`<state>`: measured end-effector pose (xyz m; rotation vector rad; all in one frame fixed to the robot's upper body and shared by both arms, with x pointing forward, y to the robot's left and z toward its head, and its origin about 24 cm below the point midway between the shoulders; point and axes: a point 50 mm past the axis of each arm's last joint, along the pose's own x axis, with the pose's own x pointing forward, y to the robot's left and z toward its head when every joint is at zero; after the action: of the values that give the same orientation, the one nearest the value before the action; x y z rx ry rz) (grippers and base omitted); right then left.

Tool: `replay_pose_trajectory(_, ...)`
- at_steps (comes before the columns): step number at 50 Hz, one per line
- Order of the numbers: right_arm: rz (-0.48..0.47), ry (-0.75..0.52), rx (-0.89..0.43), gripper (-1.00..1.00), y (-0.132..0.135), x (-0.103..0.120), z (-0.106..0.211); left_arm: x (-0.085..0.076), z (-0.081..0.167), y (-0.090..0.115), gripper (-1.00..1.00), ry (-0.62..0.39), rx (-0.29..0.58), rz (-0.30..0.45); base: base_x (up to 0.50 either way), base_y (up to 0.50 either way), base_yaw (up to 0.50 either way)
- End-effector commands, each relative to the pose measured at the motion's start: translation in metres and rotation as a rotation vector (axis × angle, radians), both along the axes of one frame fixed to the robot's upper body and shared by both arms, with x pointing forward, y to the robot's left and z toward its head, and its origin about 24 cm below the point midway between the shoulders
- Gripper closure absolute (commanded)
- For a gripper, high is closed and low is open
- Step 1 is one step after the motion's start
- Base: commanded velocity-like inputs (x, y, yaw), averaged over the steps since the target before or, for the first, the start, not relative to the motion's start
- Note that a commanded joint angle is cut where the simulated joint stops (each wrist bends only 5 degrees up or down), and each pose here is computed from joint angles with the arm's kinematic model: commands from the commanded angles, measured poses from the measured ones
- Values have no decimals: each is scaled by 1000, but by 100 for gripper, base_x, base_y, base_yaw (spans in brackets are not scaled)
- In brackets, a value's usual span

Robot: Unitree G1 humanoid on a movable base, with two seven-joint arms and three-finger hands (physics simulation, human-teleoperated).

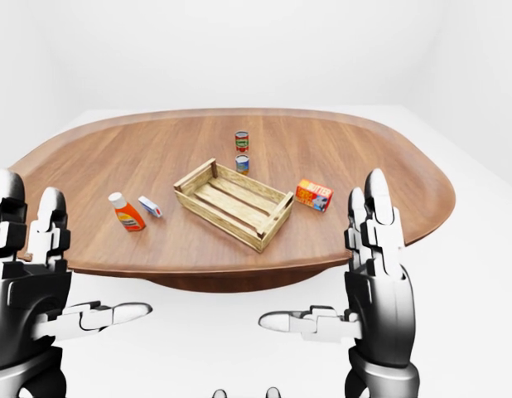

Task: Pick up the butter and put it in the tray.

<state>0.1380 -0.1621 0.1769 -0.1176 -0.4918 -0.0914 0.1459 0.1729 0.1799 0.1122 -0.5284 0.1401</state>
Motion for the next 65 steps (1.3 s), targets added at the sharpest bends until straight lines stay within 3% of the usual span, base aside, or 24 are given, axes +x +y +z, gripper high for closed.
replay_pose_trajectory(1,17,-23,-4,-100,2,-3,5,-7,6,0,-100,-21,11,13,50,-19,0)
replay_pose_trajectory(49,24,-31,-21,-100,6,-2,6,-8,7,-1,-100,-26,10,2,50,-4,0)
replay_pose_trajectory(65,32,-36,-15,-100,7,-2,7,-8,7,-1,-100,-24,11,2,36,-33,0)
